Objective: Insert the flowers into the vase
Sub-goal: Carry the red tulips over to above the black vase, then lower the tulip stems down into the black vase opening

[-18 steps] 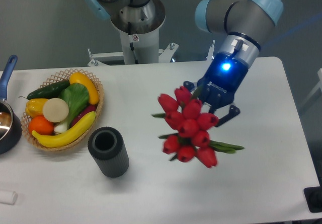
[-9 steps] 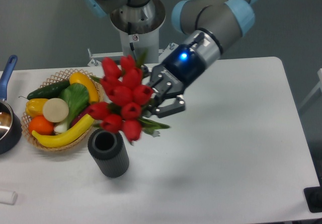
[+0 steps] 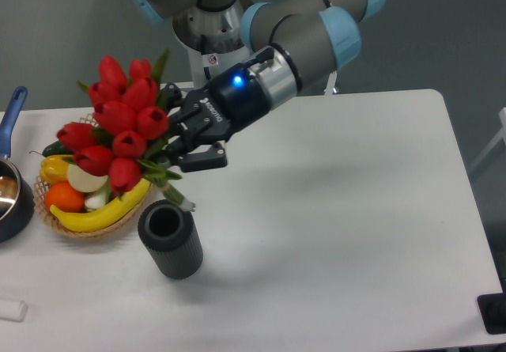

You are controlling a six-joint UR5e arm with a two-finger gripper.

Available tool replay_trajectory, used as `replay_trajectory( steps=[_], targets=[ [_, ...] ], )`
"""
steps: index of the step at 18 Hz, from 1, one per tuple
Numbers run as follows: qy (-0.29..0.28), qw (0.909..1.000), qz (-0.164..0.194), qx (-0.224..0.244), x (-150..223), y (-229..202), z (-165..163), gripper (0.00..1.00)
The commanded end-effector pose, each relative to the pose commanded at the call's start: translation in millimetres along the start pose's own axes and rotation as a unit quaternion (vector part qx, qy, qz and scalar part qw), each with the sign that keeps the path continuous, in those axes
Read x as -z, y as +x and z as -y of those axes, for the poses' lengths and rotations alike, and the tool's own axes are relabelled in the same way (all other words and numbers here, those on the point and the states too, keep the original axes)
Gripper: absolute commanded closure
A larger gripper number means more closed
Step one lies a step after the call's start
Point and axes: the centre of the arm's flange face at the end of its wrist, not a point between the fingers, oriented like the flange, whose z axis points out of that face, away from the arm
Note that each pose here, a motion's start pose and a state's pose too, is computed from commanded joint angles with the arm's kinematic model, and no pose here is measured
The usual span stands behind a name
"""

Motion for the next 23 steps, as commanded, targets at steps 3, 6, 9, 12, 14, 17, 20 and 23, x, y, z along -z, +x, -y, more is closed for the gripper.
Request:
replay_trajectory(
  steps=[3,6,9,12,14,17,20,23],
  targets=[
    [0.003,1.0000,-0.006,0.005,-5,-1,-10,0.72],
    [0.007,0.9999,-0.009,0.007,-6,0,-13,0.72],
    [0.007,0.9998,-0.011,0.014,-9,-1,-22,0.71],
    [0.009,0.9995,-0.012,0.027,-9,-1,-33,0.71],
    [0.010,0.9992,-0.014,0.036,-10,-1,-41,0.71],
    [0.010,0.9990,-0.013,0.042,-10,-2,-48,0.71],
    [0.009,0.9983,-0.012,0.056,-9,-6,-63,0.71],
    [0.007,0.9973,-0.012,0.073,-10,-12,-82,0.71]
  ],
)
